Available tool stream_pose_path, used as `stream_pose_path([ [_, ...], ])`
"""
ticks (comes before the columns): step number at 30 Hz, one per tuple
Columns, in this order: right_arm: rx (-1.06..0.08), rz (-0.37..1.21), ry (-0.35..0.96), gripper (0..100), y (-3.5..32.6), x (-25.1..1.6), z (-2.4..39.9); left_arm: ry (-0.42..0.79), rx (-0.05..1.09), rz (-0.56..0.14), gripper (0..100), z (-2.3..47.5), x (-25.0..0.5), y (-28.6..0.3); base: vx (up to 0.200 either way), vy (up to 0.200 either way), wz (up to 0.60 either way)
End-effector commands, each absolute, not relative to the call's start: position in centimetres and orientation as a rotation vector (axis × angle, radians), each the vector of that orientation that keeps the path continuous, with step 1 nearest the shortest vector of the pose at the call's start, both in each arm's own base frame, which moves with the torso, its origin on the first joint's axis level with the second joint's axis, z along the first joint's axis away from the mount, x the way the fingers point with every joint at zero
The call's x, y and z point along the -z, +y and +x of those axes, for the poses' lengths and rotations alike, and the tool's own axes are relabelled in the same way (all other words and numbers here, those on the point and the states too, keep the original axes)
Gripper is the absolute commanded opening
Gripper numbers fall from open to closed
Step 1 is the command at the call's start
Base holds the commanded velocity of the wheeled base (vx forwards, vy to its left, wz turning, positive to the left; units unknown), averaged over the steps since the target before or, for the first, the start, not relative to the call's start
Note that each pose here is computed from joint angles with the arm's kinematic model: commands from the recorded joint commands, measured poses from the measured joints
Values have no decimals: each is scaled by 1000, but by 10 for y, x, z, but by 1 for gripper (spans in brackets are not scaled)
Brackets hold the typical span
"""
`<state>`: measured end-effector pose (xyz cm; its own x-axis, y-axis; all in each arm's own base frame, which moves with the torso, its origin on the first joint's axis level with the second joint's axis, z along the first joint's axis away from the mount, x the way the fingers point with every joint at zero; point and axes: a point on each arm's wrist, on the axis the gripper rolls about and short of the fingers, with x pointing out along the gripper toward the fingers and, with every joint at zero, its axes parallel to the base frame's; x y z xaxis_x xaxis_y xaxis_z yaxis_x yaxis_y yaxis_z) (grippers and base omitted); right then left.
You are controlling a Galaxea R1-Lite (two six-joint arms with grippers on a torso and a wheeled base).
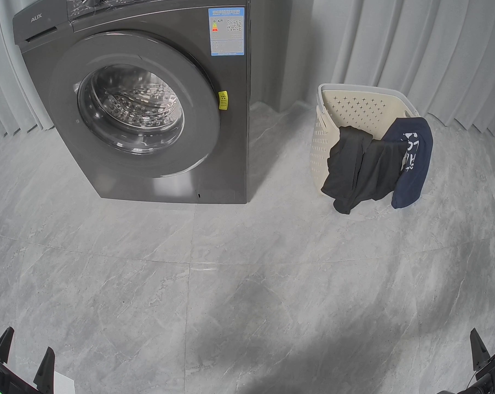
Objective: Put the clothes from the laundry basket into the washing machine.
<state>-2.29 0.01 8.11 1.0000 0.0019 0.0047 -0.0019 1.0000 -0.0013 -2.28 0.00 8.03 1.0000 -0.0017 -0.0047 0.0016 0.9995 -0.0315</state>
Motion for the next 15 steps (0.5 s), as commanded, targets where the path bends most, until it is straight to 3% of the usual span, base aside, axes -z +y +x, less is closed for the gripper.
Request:
stream_pose_path([
  [1,-3,-2,11,100,0,-77,-22,9,0,-32,100,-22,-76,0,0,0,0],
  [5,-2,-2,11,100,0,-77,-22,11,0,-32,100,-22,-76,0,0,0,0],
  [15,-2,-2,11,100,0,-77,-22,8,0,-31,100,-23,-76,0,0,-200,0],
])
